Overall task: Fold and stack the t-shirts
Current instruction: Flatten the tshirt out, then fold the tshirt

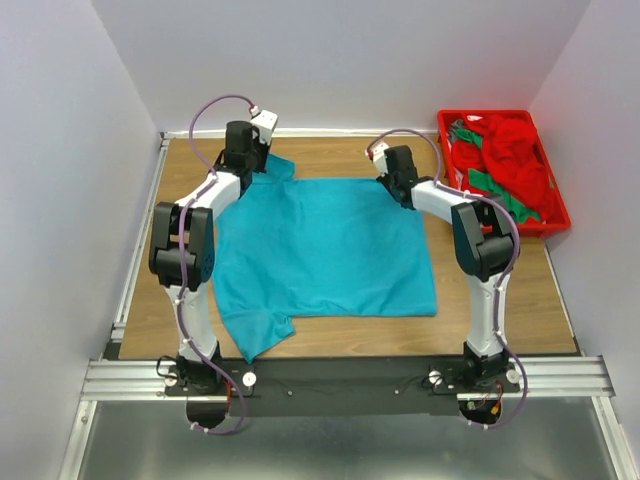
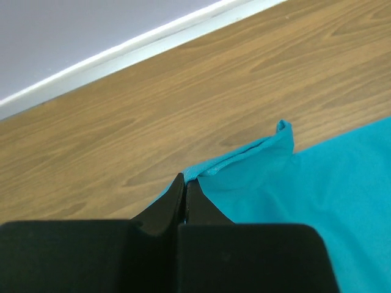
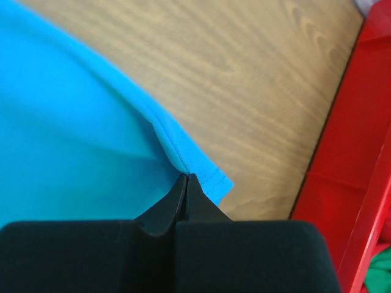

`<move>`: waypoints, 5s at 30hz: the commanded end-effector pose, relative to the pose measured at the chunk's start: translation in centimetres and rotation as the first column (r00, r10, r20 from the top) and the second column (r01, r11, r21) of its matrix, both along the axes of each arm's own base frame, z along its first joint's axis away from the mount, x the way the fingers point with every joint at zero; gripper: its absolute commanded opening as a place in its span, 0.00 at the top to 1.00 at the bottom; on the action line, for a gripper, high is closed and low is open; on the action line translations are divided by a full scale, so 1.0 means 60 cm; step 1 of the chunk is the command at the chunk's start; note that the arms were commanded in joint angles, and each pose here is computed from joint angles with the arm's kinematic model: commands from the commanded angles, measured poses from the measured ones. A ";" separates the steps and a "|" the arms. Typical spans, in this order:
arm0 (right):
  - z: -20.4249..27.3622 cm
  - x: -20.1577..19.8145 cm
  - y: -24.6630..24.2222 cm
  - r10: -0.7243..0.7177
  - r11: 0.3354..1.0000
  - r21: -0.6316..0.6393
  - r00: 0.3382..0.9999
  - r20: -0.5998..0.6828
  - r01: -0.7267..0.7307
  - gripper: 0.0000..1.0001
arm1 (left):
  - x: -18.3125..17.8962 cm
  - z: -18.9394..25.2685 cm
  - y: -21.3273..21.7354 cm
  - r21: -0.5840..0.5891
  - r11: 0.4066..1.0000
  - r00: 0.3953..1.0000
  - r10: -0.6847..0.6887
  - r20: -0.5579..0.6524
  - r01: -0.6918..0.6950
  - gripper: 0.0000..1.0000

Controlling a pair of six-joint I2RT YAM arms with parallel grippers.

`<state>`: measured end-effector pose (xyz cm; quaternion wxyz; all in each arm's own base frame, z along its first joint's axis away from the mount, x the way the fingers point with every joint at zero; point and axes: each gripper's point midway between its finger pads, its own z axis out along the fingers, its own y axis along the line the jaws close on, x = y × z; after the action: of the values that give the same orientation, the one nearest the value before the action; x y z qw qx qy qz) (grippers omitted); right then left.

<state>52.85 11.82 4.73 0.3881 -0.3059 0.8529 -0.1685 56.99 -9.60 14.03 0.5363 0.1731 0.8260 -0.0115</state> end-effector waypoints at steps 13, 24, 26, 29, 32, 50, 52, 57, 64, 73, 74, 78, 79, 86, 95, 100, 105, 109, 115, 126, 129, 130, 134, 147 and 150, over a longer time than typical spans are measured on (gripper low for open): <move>0.077 0.029 -0.020 -0.063 0.998 0.025 0.989 0.132 0.060 0.99 | -0.030 0.044 0.029 0.021 0.995 0.995 0.102 0.004 -0.102 1.00; 0.132 -0.036 -0.042 -0.118 0.990 0.094 0.979 0.165 0.104 0.99 | -0.121 0.076 0.053 -0.001 0.984 0.983 0.176 -0.051 -0.176 1.00; 0.139 -0.053 -0.047 -0.131 0.987 0.112 0.978 0.164 0.114 0.99 | -0.137 0.069 0.056 -0.006 0.983 0.980 0.185 -0.069 -0.186 1.00; 0.137 -0.079 -0.047 -0.138 0.982 0.147 0.980 0.146 0.117 0.99 | -0.166 0.063 0.059 -0.028 0.979 0.976 0.200 -0.089 -0.203 1.00; 0.124 -0.104 -0.048 -0.135 0.980 0.163 0.985 0.109 0.117 0.99 | -0.192 0.063 0.064 -0.040 0.975 0.973 0.212 -0.096 -0.216 1.00; 0.045 -0.202 -0.043 -0.163 0.957 0.219 0.978 -0.127 0.188 0.99 | -0.295 0.008 0.070 -0.078 0.963 0.946 0.235 -0.224 -0.257 1.00; 0.037 -0.207 -0.047 -0.179 0.955 0.211 0.973 -0.144 0.207 0.99 | -0.302 -0.002 0.071 -0.069 0.963 0.940 0.235 -0.247 -0.259 1.00; 0.025 -0.215 -0.050 -0.205 0.949 0.205 0.963 -0.174 0.239 0.99 | -0.319 -0.028 0.080 -0.042 0.954 0.912 0.271 -0.308 -0.298 1.00; 0.000 -0.230 -0.060 -0.226 0.951 0.163 0.949 -0.221 0.265 0.99 | -0.332 -0.050 0.075 -0.033 0.957 0.897 0.259 -0.357 -0.289 1.00; -0.013 -0.231 -0.053 -0.220 0.950 0.163 0.941 -0.257 0.267 0.99 | -0.352 -0.086 0.061 -0.013 0.964 0.868 0.233 -0.439 -0.265 1.00; -0.014 -0.232 -0.055 -0.224 0.950 0.158 0.940 -0.258 0.270 0.99 | -0.353 -0.087 0.060 -0.016 0.963 0.866 0.234 -0.443 -0.268 1.00; -0.001 -0.231 -0.055 -0.221 0.950 0.161 0.942 -0.251 0.266 0.97 | -0.353 -0.082 0.059 -0.020 0.962 0.868 0.237 -0.436 -0.272 1.00; 0.003 -0.231 -0.055 -0.222 0.950 0.164 0.943 -0.247 0.267 0.97 | -0.355 -0.082 0.059 -0.017 0.962 0.866 0.237 -0.440 -0.271 1.00; 0.034 -0.242 -0.032 -0.186 0.933 0.257 0.948 -0.259 0.254 0.62 | -0.357 -0.060 0.055 -0.036 0.962 0.873 0.229 -0.431 -0.271 0.73; 0.114 -0.243 -0.005 -0.210 0.858 0.432 0.957 -0.199 0.278 0.56 | -0.377 0.049 0.029 -0.195 0.953 0.939 0.164 -0.302 -0.230 0.38; 0.137 -0.233 -0.007 -0.258 0.822 0.476 0.950 -0.177 0.312 0.56 | -0.369 0.124 0.046 -0.279 0.926 0.962 0.214 -0.171 -0.255 0.38; 0.149 -0.207 0.008 -0.269 0.768 0.552 0.946 -0.182 0.325 0.57 | -0.321 0.103 0.044 -0.395 0.881 0.962 0.200 -0.188 -0.260 0.50; 0.143 -0.171 -0.004 -0.308 0.717 0.597 0.932 -0.192 0.360 0.60 | -0.264 0.066 0.041 -0.483 0.841 0.963 0.153 -0.223 -0.245 0.55; 0.077 -0.138 -0.018 -0.347 0.686 0.580 0.898 -0.270 0.439 0.66 | -0.202 -0.046 0.066 -0.435 0.834 0.913 0.178 -0.368 -0.338 0.69; -0.028 -0.139 -0.058 -0.409 0.656 0.515 0.833 -0.372 0.552 0.66 | -0.188 -0.158 0.125 -0.354 0.813 0.831 0.259 -0.492 -0.463 0.69; -0.049 -0.141 -0.071 -0.425 0.643 0.500 0.813 -0.397 0.581 0.66 | -0.191 -0.183 0.139 -0.334 0.809 0.811 0.269 -0.520 -0.483 0.69; -0.055 -0.141 -0.076 -0.433 0.637 0.496 0.806 -0.404 0.591 0.66 | -0.194 -0.196 0.144 -0.324 0.807 0.798 0.273 -0.538 -0.494 0.69; -0.080 -0.138 -0.085 -0.445 0.635 0.471 0.788 -0.425 0.612 0.66 | -0.176 -0.191 0.161 -0.330 0.796 0.796 0.288 -0.533 -0.508 0.69; -0.101 0.014 -0.071 -0.395 0.677 0.502 0.842 -0.367 0.537 0.65 | -0.046 -0.181 0.178 -0.330 0.787 0.790 0.300 -0.534 -0.522 0.70; -0.099 0.046 -0.072 -0.389 0.682 0.515 0.854 -0.345 0.519 0.65 | -0.008 -0.167 0.174 -0.361 0.787 0.813 0.283 -0.510 -0.500 0.70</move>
<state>55.69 8.23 2.74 0.3641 0.0501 0.9282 0.0569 54.95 0.46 3.89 0.3615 -0.1457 0.9107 -0.1365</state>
